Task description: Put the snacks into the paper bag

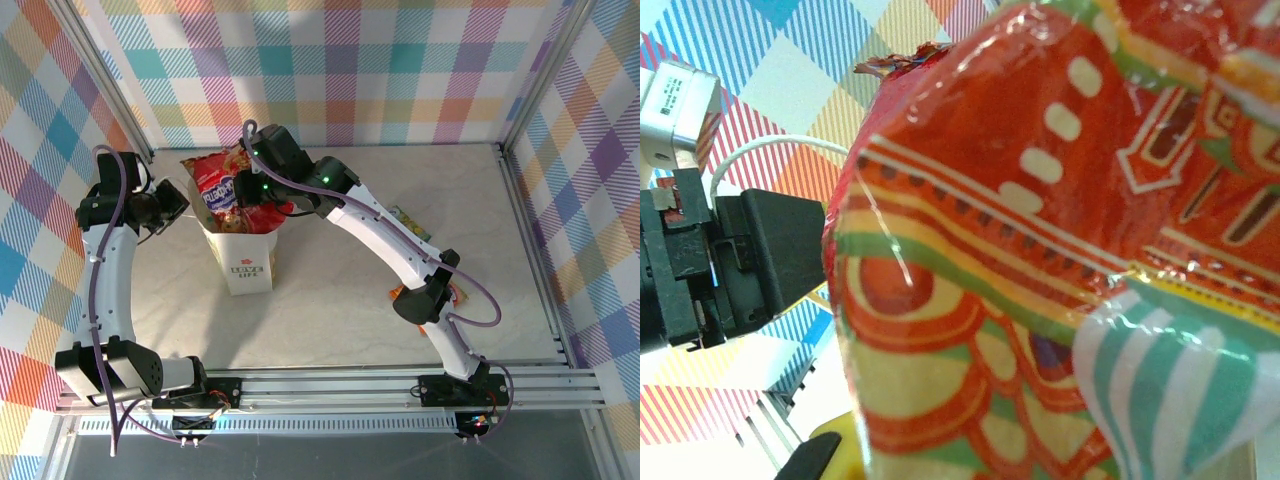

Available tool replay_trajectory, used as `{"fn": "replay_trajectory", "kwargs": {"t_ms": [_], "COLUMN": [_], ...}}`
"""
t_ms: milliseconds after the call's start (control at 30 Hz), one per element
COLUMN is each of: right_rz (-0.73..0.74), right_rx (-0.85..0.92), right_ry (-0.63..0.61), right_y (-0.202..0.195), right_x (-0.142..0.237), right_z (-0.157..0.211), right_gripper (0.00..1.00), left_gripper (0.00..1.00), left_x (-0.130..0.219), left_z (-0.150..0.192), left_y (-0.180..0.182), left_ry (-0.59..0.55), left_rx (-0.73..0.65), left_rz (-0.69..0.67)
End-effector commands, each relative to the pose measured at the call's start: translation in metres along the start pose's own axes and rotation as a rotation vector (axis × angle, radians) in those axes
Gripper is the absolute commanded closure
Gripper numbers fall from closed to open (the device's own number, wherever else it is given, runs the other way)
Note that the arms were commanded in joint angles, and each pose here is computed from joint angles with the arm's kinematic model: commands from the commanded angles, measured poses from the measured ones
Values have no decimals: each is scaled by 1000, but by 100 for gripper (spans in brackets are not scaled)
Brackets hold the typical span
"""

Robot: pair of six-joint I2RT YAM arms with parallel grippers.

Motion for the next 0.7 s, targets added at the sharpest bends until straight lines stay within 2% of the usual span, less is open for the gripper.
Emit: {"fn": "replay_trajectory", "kwargs": {"t_ms": [0,667], "right_rz": [-93,-27], "right_rx": [3,-2], "right_ry": [-121,-17], "right_y": [27,10], "right_x": [41,12], "right_z": [-26,-3], "right_gripper": [100,100], "left_gripper": [90,90], "left_x": [11,10], "left_z": [-9,-4], "left_y": [-2,2], "left_ry": [-47,-42], "left_rx": [3,9], "left_rz": [5,-9]}}
Point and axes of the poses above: each hand's point on the last joint's axis, 136 mm out from that joint toward the fingers, its own x axis back along the fingers, its own y axis along the line the jaws close on, z = x × y, the point moved 5 cm from there along x, back along the fingers, and after that the axes turned 4 degrees about -x, right-handed, at the moved point
